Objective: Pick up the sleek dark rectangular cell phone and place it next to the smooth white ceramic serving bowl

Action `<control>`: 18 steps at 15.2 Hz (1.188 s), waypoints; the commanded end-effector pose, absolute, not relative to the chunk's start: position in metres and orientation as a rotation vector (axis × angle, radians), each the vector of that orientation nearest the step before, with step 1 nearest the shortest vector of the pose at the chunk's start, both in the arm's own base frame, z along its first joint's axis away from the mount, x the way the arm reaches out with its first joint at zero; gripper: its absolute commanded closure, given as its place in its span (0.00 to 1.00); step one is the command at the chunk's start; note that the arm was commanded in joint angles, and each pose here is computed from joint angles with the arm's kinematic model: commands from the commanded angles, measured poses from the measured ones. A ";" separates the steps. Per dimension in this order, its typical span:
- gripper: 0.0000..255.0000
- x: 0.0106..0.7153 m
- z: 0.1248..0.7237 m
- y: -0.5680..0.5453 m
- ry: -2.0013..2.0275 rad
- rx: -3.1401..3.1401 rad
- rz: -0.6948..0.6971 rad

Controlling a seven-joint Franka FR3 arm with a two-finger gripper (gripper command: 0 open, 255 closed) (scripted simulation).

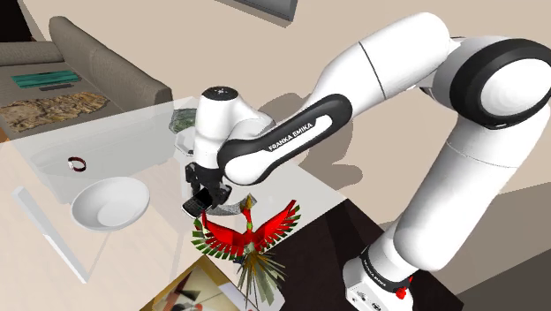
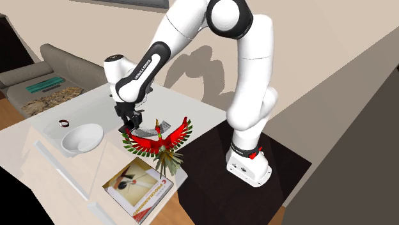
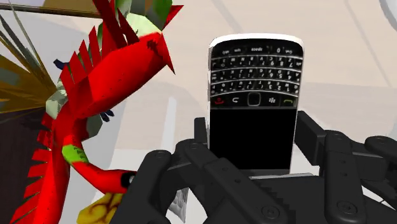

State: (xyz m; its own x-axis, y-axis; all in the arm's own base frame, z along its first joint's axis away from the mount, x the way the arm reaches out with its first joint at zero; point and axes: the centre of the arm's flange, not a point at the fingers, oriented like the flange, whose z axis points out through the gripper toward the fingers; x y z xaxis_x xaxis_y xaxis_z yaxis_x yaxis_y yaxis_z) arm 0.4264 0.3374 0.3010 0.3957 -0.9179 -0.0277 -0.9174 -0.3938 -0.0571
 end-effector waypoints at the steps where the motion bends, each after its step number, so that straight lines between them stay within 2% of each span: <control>1: 1.00 0.423 0.303 0.364 1.696 -2.569 -0.014; 6: 1.00 0.420 0.303 0.427 1.696 -2.569 -0.014; 18: 1.00 0.420 0.240 0.427 1.696 -2.569 -0.014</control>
State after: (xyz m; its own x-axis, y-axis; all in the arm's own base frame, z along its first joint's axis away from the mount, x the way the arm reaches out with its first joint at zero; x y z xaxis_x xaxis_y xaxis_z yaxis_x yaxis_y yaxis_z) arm 0.4206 0.4273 0.2451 0.3934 -0.9190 -0.0271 -0.9184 -0.3915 -0.0580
